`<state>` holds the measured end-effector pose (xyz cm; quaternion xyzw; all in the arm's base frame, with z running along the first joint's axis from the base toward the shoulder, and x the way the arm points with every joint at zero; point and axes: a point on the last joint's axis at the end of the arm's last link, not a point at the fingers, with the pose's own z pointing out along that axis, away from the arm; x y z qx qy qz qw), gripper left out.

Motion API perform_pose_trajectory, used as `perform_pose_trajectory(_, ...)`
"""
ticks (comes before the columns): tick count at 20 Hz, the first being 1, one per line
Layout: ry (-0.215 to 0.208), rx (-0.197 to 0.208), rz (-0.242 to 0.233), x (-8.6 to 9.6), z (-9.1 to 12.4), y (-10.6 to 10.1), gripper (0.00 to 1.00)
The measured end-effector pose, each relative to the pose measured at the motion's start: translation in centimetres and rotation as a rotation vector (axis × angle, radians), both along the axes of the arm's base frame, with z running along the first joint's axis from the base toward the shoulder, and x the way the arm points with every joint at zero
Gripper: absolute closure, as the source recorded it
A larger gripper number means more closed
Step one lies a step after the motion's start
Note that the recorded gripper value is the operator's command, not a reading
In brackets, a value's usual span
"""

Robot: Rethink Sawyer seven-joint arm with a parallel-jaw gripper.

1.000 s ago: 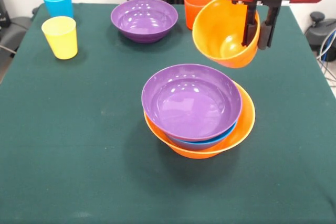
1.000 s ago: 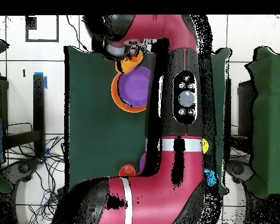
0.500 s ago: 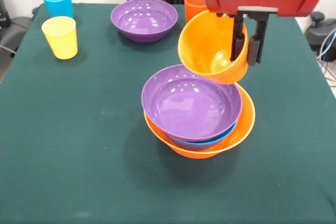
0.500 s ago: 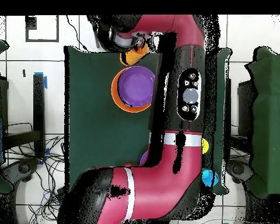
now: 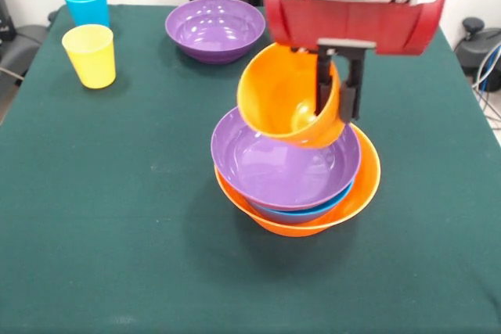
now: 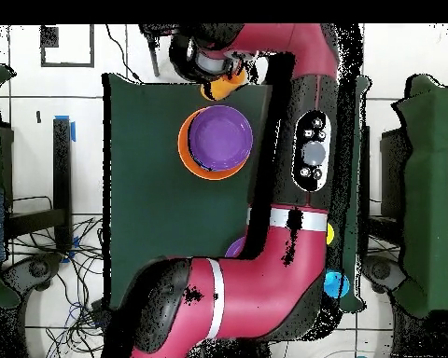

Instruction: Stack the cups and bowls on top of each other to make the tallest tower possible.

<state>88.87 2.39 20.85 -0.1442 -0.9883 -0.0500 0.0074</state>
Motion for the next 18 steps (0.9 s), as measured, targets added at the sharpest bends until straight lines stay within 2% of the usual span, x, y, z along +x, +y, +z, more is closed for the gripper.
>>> perform_pose_trajectory(8, 0.010, 0.007, -0.031, 0.2, -2.4, -2.2, 1.00)
perform_pose_trajectory(13, 0.026, 0.012, -0.034, 0.0, -3.6, -2.3, 1.00)
perform_pose_trajectory(18, 0.031, 0.013, -0.033, -0.1, -4.0, -2.2, 1.00)
